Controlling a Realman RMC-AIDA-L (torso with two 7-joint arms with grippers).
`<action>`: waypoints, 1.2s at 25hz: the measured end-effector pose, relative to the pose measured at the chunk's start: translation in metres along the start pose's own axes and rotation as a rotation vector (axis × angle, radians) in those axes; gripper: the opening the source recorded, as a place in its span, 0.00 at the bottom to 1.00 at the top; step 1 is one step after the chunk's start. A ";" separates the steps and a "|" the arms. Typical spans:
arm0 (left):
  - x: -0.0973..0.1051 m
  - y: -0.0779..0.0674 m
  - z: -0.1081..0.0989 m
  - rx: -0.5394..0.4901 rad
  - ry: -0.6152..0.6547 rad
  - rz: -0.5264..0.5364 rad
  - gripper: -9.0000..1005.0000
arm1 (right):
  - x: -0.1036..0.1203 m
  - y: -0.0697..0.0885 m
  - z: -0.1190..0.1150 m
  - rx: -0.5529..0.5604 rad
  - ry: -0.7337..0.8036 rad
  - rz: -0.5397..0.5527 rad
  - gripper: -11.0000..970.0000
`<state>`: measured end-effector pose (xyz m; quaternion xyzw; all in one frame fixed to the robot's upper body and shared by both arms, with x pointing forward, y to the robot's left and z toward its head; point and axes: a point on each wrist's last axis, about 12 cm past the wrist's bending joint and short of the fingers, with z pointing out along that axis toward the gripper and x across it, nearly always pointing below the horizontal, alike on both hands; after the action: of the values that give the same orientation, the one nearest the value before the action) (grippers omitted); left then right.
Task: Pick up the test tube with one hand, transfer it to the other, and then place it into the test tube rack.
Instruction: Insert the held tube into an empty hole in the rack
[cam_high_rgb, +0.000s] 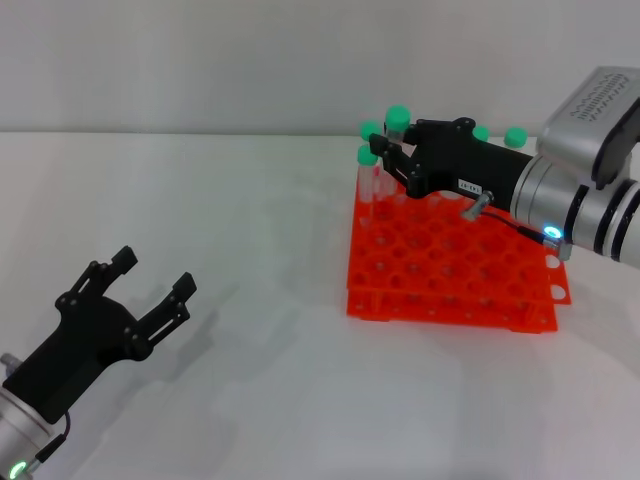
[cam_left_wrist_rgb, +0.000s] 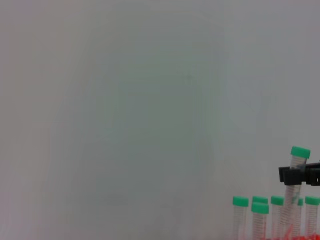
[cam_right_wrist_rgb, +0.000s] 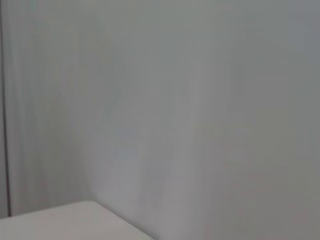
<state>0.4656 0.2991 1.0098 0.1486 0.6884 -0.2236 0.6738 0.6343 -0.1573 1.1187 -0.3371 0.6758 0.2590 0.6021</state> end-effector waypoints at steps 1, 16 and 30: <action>0.000 0.000 0.000 -0.001 0.000 -0.001 0.88 | 0.000 -0.001 0.000 0.008 0.005 -0.002 0.22; -0.002 0.002 0.003 -0.002 -0.007 0.004 0.88 | 0.005 -0.007 0.001 0.060 0.048 -0.022 0.22; -0.003 0.002 0.005 -0.001 -0.010 0.005 0.88 | 0.008 -0.006 0.009 0.045 0.091 -0.030 0.22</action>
<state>0.4707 0.2987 1.0125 0.1491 0.6846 -0.2223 0.6780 0.6442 -0.1560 1.1096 -0.3448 0.7032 0.2191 0.5820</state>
